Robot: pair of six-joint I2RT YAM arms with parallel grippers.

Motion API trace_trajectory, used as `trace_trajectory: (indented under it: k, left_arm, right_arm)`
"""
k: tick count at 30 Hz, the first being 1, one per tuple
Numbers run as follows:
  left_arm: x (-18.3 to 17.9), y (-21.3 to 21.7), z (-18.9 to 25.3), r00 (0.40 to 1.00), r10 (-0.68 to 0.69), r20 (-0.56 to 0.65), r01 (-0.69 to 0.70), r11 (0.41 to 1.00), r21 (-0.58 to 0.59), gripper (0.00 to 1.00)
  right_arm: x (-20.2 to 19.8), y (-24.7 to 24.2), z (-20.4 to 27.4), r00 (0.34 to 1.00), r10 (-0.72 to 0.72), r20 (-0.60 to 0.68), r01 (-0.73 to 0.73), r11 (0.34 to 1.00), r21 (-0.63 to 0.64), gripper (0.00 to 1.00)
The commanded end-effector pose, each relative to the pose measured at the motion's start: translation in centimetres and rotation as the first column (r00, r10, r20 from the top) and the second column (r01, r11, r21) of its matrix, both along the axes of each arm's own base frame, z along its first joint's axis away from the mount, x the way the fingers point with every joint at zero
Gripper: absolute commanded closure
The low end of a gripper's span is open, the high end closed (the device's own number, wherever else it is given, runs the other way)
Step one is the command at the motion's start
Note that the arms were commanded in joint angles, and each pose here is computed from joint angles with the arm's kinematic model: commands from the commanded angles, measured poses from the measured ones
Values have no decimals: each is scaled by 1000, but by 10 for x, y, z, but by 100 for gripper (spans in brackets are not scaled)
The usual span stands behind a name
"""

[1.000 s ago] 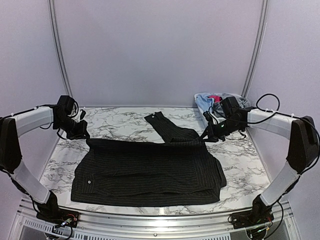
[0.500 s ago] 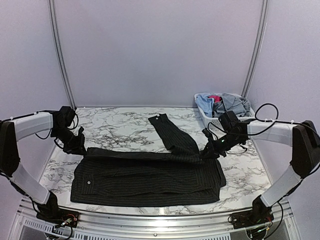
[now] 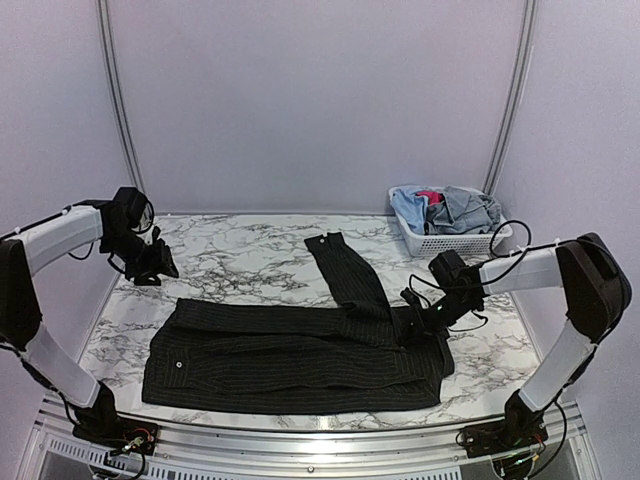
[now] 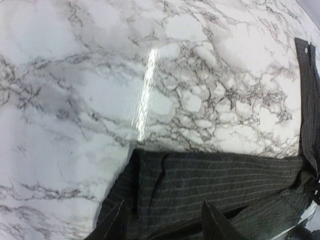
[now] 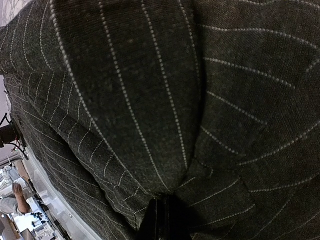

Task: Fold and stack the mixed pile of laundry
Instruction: Fold the 1/3-folded shirt at the center of the board.

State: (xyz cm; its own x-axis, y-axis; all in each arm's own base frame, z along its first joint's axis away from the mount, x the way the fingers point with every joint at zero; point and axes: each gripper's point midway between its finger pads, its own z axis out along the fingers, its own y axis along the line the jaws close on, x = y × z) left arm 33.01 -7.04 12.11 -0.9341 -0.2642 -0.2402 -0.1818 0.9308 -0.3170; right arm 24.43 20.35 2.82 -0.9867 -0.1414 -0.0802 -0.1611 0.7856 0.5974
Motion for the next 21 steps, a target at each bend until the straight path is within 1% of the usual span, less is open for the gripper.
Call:
trace_trajectory:
  k: [1, 3, 6, 9, 11, 17, 20, 21]
  left_arm:
    - [31, -12, -10, 999, -36, 4, 36, 999, -13, 50]
    - [35, -30, -12, 995, -101, 8, 102, 994, -31, 55]
    - [28, -52, -17, 983, -185, 3, 185, 983, -14, 58]
    - [13, -60, -29, 977, -211, -28, 211, 977, 12, 60]
    - [0, -59, -45, 976, -202, -77, 204, 979, 14, 62]
    - [-31, -29, -101, 969, -104, -222, 132, 985, 114, 68]
    - [-40, -16, -117, 964, -62, -260, 104, 983, 151, 70]
    - [-39, -14, -117, 965, -57, -257, 101, 982, 160, 70]
  right_arm:
    - [0, 1, -6, 1000, 25, 18, -25, 1000, -9, 100]
    - [1, 2, -3, 999, 25, 26, -25, 1000, -4, 100]
    - [7, 3, 3, 999, 18, 46, -18, 1000, -5, 100]
    - [12, 1, 2, 999, 13, 49, -12, 1000, -22, 100]
    - [15, -2, -3, 999, 6, 40, -4, 999, -33, 100]
    - [28, -15, -8, 999, -28, 42, 30, 998, -60, 100]
    - [35, -10, 9, 997, -11, 72, 13, 1000, -18, 100]
    - [37, -8, 20, 996, -6, 92, 6, 1000, -1, 97]
